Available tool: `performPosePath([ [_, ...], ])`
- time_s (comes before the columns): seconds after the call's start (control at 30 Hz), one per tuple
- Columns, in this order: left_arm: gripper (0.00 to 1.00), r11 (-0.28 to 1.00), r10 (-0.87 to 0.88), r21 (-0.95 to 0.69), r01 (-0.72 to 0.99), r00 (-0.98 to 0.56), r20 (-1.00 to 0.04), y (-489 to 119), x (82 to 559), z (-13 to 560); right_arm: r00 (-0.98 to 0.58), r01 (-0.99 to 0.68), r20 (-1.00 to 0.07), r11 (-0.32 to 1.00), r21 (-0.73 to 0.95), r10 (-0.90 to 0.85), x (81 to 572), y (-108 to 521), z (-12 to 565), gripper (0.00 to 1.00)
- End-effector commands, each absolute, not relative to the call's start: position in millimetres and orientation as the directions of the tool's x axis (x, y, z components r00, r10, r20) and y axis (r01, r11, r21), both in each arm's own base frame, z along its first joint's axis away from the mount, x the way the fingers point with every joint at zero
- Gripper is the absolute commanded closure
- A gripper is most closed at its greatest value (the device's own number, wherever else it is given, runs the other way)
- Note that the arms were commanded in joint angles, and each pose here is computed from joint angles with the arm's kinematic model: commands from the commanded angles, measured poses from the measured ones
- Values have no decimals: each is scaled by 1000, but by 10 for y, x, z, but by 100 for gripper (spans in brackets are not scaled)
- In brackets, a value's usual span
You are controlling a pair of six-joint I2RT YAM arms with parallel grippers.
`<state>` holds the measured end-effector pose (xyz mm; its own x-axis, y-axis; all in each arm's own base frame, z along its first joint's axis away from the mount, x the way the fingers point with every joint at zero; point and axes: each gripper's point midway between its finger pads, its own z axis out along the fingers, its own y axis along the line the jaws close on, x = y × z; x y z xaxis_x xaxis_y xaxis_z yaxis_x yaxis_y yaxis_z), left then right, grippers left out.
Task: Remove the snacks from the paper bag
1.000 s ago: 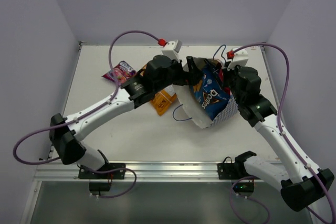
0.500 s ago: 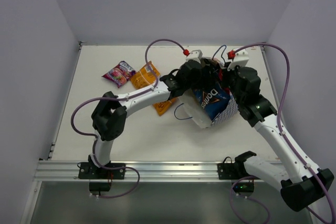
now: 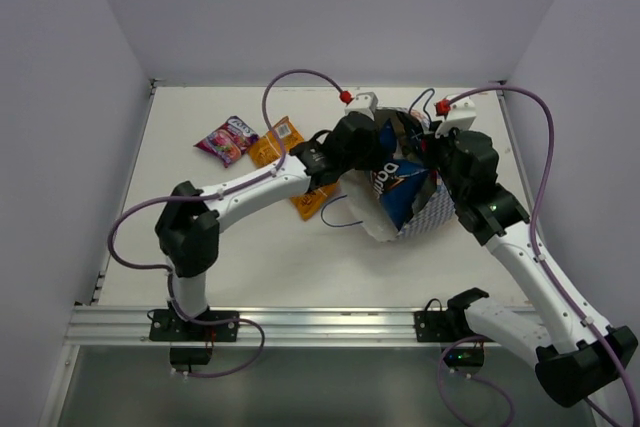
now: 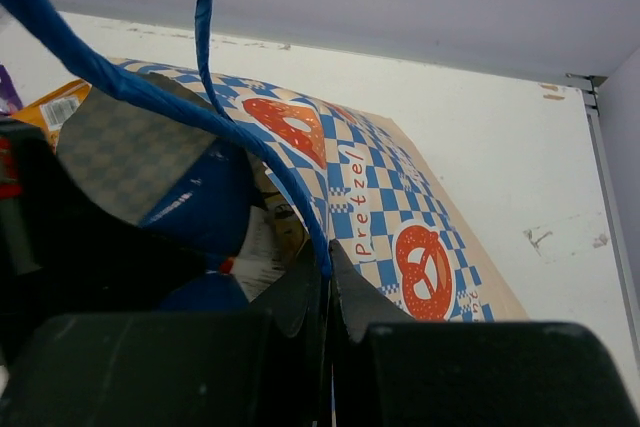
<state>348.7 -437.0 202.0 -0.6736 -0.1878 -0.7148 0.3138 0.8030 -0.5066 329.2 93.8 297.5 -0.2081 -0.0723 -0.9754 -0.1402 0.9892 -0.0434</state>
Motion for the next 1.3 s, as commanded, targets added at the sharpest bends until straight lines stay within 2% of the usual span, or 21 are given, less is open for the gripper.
performPosePath([
  [0.0, 100, 760, -236, -504, 410, -548, -803, -4059, 3314, 3073, -203, -107, -976, 993, -54, -75, 3274, 861, 2988, 100],
  [0.13, 100, 813, -199, -425, 397, -497, -845, -3476, 3076, 3419, -201, -90, -976, 994, -64, -81, 3287, 830, 3004, 100],
  [0.27, 100, 924, -157, -297, 241, -468, -870, -2600, 3049, 3373, -194, -88, -978, 994, -62, -78, 3278, 824, 3041, 100],
  [0.43, 100, 988, -137, -150, -18, -532, -836, -1305, 3042, 2783, -186, -96, -980, 994, -57, -74, 3253, 829, 3108, 100],
  [0.57, 100, 975, -135, -2, -224, -579, -804, -396, 3110, 2306, -175, -106, -982, 993, -51, -69, 3240, 843, 3158, 100],
  [0.7, 100, 948, -166, 59, -313, -645, -746, 64, 3289, 1698, -175, -120, -982, 992, -49, -69, 3237, 867, 3157, 100],
  [0.87, 100, 928, -273, -5, -373, -671, -690, 141, 3607, 1290, -181, -125, -981, 991, -49, -72, 3250, 878, 3117, 100],
  [0.9, 97, 927, -285, -9, -374, -690, -665, 117, 3688, 1156, -184, -126, -980, 991, -50, -73, 3251, 884, 3108, 100],
  [1.0, 73, 933, -321, -90, -347, -694, -645, -48, 3882, 1162, -191, -136, -979, 989, -51, -76, 3264, 907, 3076, 100],
  [1.03, 58, 935, -332, -122, -334, -695, -638, -117, 3914, 1171, -189, -137, -979, 989, -50, -75, 3264, 910, 3083, 100],
  [1.1, 37, 931, -364, -221, -291, -678, -639, -296, 3974, 1306, -187, -147, -980, 988, -47, -74, 3259, 927, 3094, 100],
  [1.13, 14, 929, -371, -262, -262, -651, -662, -384, 3981, 1491, -183, -150, -981, 988, -44, -71, 3258, 933, 3105, 100],
  [1.23, 2, 910, -401, -383, -161, -578, -711, -749, 3921, 2016, -174, -159, -982, 986, -41, -69, 3257, 946, 3138, 99],
  [1.27, 1, 887, -434, -445, -119, -542, -720, -902, 3916, 2215, -174, -160, -982, 986, -41, -69, 3257, 952, 3144, 99],
])
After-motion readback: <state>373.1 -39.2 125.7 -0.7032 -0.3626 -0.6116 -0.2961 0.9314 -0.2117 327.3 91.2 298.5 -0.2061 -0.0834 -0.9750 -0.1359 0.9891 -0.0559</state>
